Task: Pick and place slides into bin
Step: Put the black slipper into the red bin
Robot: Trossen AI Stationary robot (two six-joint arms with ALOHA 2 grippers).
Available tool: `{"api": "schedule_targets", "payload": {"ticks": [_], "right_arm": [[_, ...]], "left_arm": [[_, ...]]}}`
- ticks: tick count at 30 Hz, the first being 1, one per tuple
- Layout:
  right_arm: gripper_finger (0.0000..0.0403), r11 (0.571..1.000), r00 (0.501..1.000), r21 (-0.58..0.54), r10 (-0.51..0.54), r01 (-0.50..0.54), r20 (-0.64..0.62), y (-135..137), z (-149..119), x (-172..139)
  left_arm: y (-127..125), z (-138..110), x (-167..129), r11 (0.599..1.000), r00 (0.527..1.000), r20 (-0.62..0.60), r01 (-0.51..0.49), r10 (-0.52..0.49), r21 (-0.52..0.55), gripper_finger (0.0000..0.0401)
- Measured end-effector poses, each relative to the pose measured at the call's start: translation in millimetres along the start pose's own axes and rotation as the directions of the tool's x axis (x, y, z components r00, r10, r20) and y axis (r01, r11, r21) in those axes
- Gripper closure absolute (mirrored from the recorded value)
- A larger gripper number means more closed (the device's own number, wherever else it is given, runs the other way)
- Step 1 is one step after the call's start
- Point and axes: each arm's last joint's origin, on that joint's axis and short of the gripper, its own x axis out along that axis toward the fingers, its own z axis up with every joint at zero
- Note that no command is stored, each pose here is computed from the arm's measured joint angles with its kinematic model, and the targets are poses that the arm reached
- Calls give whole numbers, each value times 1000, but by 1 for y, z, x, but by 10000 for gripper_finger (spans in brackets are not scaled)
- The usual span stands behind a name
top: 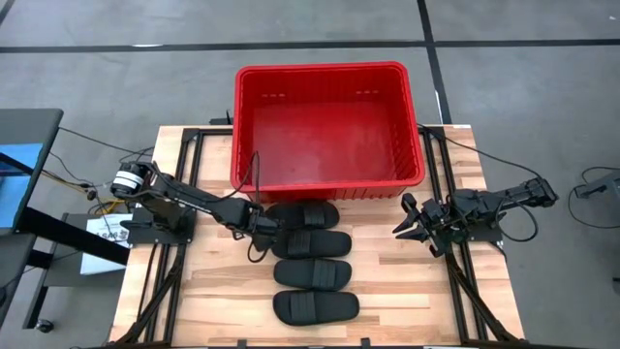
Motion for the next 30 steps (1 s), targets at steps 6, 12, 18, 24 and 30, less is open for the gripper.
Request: {"api": "schedule_targets", "payload": {"ticks": [6, 12, 18, 24, 30], "right_arm": [[338, 1000, 1000, 0, 0, 0, 0, 0, 0, 0], [338, 1000, 1000, 0, 0, 0, 0, 0, 0, 0], [338, 1000, 1000, 0, 0, 0, 0, 0, 0, 0], [338, 1000, 1000, 0, -1, 1, 0, 0, 0, 0], [338, 1000, 1000, 0, -1, 1, 0, 0, 0, 0]], "left_arm": [[-4, 1, 6, 997, 1000, 9, -19, 19, 75, 256], [-7, 1, 10, 997, 1000, 23, -22, 21, 76, 256], [-2, 3, 9, 995, 996, 49, -78, 75, 59, 256], [2, 6, 9, 995, 991, 92, -100, 97, 29, 256], [1, 5, 9, 997, 991, 110, -78, 79, -22, 256]]}}
